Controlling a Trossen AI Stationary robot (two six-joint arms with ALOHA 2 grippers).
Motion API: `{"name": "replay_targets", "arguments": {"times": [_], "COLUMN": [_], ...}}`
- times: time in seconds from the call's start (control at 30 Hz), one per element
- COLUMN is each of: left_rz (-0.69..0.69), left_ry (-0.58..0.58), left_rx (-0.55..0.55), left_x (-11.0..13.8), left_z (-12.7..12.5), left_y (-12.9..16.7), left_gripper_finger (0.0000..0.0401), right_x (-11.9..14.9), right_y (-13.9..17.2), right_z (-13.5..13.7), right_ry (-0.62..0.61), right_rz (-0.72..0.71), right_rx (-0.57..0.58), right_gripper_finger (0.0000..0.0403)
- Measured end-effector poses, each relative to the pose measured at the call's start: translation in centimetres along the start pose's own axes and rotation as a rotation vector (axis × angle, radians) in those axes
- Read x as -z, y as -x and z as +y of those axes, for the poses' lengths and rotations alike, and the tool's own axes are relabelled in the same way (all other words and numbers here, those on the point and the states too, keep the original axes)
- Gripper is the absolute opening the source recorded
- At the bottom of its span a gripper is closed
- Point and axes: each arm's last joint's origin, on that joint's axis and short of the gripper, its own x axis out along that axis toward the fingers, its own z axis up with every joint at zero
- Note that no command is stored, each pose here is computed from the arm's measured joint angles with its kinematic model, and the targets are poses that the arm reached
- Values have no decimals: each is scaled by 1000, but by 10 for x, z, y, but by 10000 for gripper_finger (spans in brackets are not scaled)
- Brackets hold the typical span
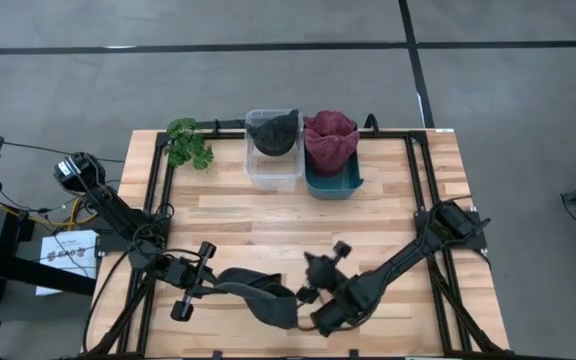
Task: Pick & Place hat
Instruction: Put the black cap into the transparent bin
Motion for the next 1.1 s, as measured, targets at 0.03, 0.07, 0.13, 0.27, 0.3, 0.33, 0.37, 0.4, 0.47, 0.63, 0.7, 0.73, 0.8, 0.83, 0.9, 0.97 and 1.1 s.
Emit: {"name": "replay_targets", "arguments": {"times": [0.03,0.07,0.13,0.27,0.3,0.33,0.37,0.4,0.47,0.63,0.7,0.73,0.8,0.83,0.9,0.97,1.1], "left_rz": [0,1,1,9,10,10,10,10,10,9,8,7,3,1,0,-5,-31], "left_ry": [0,0,-1,-5,-6,-6,-6,-6,-6,-5,-6,-6,-4,-3,-3,1,11], "left_rx": [0,0,0,2,2,2,2,2,2,0,-5,-7,-13,-16,-18,-18,-23], "left_x": [0,0,0,1,1,1,1,1,1,1,1,1,1,1,1,0,-3], "left_z": [0,0,0,0,0,0,0,0,0,0,1,2,3,3,4,4,4], "left_y": [0,0,0,0,0,0,0,0,0,0,-1,-1,-1,-2,-2,-2,-2], "left_gripper_finger": [15,15,15,15,15,15,15,15,15,15,14,15,15,15,15,16,16], "right_x": [4,7,14,23,26,28,31,34,39,46,44,43,39,36,30,24,13], "right_y": [3,7,16,39,46,53,60,67,80,106,113,115,118,117,113,107,93], "right_z": [-5,-9,-16,-16,-14,-11,-8,-5,1,18,25,28,33,35,39,42,48], "right_ry": [-17,-47,-114,-201,-203,-203,-198,-193,-201,-214,-217,-218,-218,-210,-198,-198,-140], "right_rz": [-11,-26,-51,-127,-146,-160,-166,-171,-180,-211,-228,-236,-250,-257,-269,-273,-229], "right_rx": [36,65,103,77,55,28,2,-24,-76,-204,-247,-263,-288,-293,-293,-290,-336], "right_gripper_finger": [0,0,0,0,0,0,0,0,0,7,21,31,55,68,97,127,185]}}
